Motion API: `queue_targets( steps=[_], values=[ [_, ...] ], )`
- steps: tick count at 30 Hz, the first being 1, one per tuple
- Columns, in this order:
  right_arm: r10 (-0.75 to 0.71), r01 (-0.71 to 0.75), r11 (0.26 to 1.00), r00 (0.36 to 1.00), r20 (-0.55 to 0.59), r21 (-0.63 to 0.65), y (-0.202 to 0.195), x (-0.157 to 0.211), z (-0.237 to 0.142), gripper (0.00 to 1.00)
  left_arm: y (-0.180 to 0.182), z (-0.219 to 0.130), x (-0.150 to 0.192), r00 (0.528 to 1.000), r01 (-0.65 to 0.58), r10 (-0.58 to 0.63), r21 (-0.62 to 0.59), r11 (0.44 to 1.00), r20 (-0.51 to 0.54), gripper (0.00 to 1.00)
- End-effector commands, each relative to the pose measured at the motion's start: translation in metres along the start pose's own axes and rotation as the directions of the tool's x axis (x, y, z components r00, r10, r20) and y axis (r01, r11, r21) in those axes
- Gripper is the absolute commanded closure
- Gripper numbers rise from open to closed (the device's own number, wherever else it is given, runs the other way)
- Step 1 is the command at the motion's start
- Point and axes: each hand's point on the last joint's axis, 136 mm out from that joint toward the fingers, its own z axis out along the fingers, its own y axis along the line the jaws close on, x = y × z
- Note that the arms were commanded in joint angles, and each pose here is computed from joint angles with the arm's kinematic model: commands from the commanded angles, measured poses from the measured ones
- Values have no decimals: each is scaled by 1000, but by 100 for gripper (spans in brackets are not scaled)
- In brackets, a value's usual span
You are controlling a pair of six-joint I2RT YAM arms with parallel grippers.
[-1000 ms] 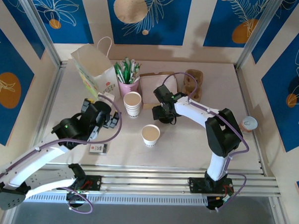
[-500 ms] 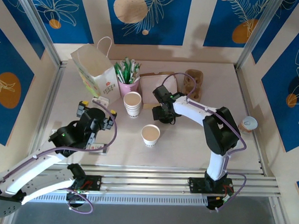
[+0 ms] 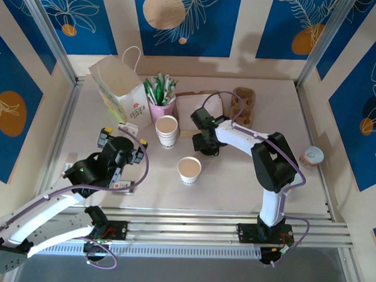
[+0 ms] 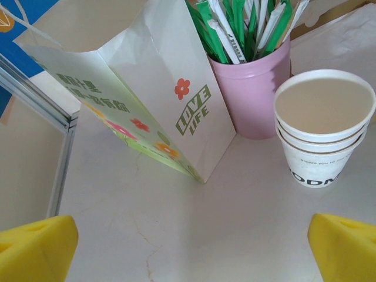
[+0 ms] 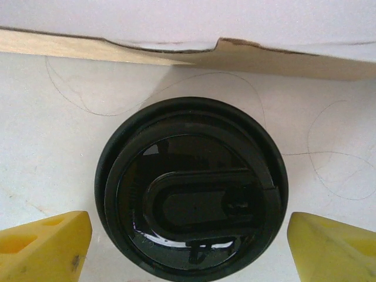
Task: Pack the takeout coffee
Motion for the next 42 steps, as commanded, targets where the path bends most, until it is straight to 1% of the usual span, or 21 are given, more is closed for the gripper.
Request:
queue_targets(
  steps=[1, 9, 15, 24, 30, 35, 42],
  values=[
    [-13, 13, 1000, 1000, 5, 6, 2, -4, -1, 14, 4, 1, -3, 1000, 11, -11, -16, 1000, 11, 0],
    [-18, 18, 1000, 1000, -10, 6, 3, 1, 3, 21, 4, 2, -2, 1000, 5, -5, -19, 1000, 6, 0],
    [-23, 23, 1000, 1000, -21, 5, 3, 4, 6, 23, 2, 3, -2, 1000, 1, -1, -16, 1000, 3, 0],
    [-21, 21, 1000, 1000, -17, -1, 2, 4, 0, 28, 2, 4, -1, 1000, 0, 0, -15, 1000, 1, 0],
    [-5, 6, 999, 1000, 13, -45, 5, 2, -18, 33, 2, 4, -1, 1000, -2, 2, -13, 1000, 0, 0],
    [10, -7, 996, 999, 36, -87, 6, 2, -35, 34, 1, 4, -1, 1000, -2, 2, -10, 1000, 0, 0],
    [17, -11, 993, 999, 52, -115, 4, 6, -50, 35, -1, 5, -1, 1000, -1, 1, -3, 1000, -2, 0]
  ],
)
